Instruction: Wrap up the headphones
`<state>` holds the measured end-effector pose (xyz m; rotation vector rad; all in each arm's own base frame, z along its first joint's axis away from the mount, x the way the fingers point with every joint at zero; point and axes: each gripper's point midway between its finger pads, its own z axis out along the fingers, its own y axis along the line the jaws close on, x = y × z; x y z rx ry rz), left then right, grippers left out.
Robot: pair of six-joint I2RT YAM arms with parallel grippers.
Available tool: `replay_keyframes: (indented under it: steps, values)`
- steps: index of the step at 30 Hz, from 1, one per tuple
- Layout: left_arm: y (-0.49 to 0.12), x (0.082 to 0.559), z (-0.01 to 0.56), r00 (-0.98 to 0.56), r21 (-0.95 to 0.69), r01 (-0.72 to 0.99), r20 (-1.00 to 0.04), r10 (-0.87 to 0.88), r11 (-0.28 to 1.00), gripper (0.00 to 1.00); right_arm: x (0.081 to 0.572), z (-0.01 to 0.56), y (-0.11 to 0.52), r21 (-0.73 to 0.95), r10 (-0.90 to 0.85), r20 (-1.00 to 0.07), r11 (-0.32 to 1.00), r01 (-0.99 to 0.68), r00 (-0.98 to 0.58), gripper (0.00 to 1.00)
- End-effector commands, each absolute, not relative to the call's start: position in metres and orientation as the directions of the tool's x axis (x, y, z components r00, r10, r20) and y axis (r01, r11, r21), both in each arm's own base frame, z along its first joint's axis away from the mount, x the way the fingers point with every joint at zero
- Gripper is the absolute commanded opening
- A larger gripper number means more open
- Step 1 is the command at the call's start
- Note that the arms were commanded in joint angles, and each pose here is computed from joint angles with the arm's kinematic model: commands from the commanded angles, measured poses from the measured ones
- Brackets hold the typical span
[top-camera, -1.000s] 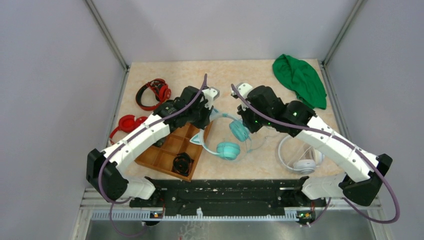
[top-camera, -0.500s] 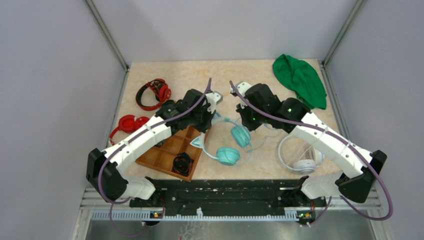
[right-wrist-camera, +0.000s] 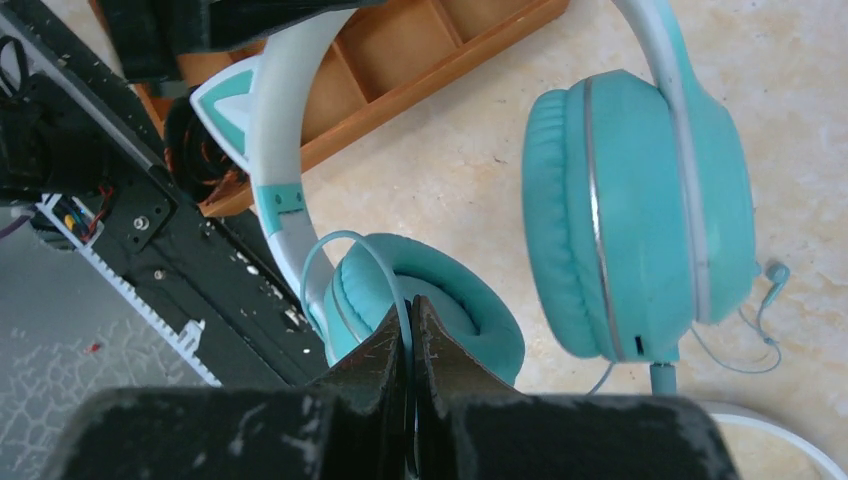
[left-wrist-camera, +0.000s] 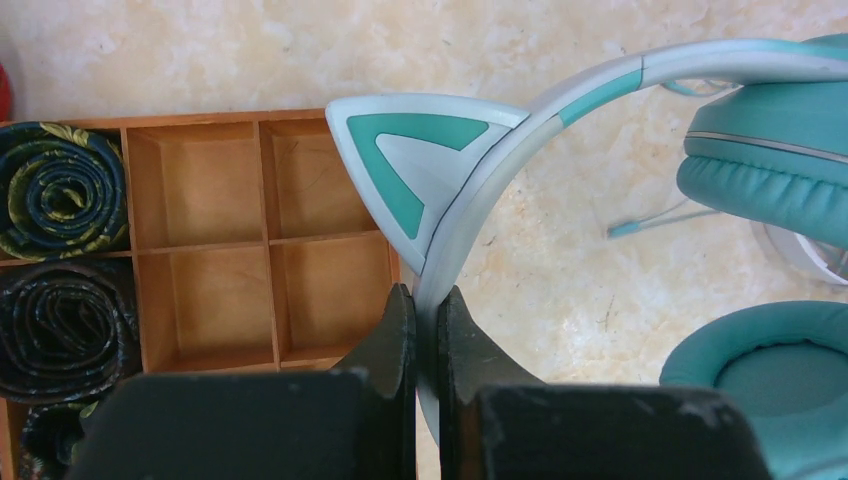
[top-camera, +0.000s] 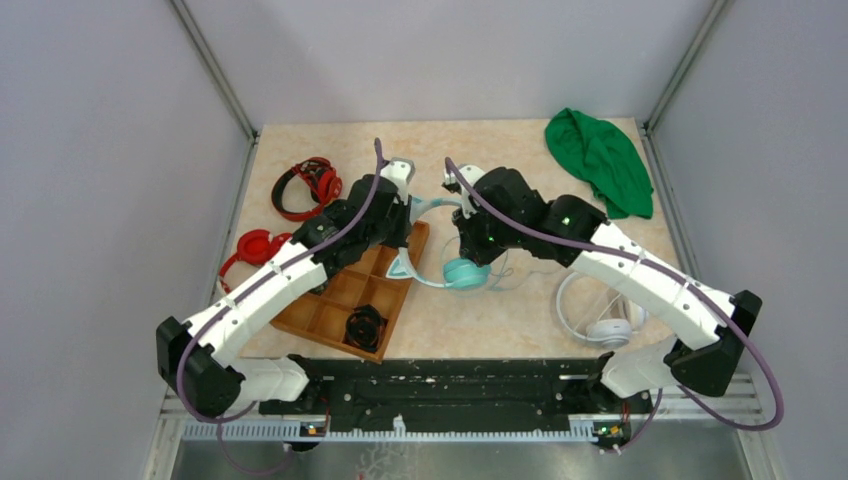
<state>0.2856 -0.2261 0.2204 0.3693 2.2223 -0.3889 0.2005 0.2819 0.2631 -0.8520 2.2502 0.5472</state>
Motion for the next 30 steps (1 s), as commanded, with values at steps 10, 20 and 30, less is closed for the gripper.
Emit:
replay_keyframes:
  steps: [10, 20, 30]
  values:
    - [-0.240, 0.278, 0.245, -0.512, -0.221, 0.489, -0.856, 0.073, 0.844, 0.00, 0.227, 0.289, 0.286, 0.103, -0.359, -0.739, 0.776, -0.622, -0.570, 0.00]
    - [-0.221, 0.268, 0.251, -0.378, -0.080, 0.568, -0.909, 0.173, 0.819, 0.00, 0.224, 0.294, 0.264, -0.010, -0.474, -0.691, 0.762, -0.648, -0.546, 0.00]
    - [-0.227, 0.237, 0.251, -0.300, -0.031, 0.728, -0.912, 0.278, 0.684, 0.00, 0.235, 0.280, 0.259, -0.030, -0.489, -0.679, 0.763, -0.645, -0.547, 0.00]
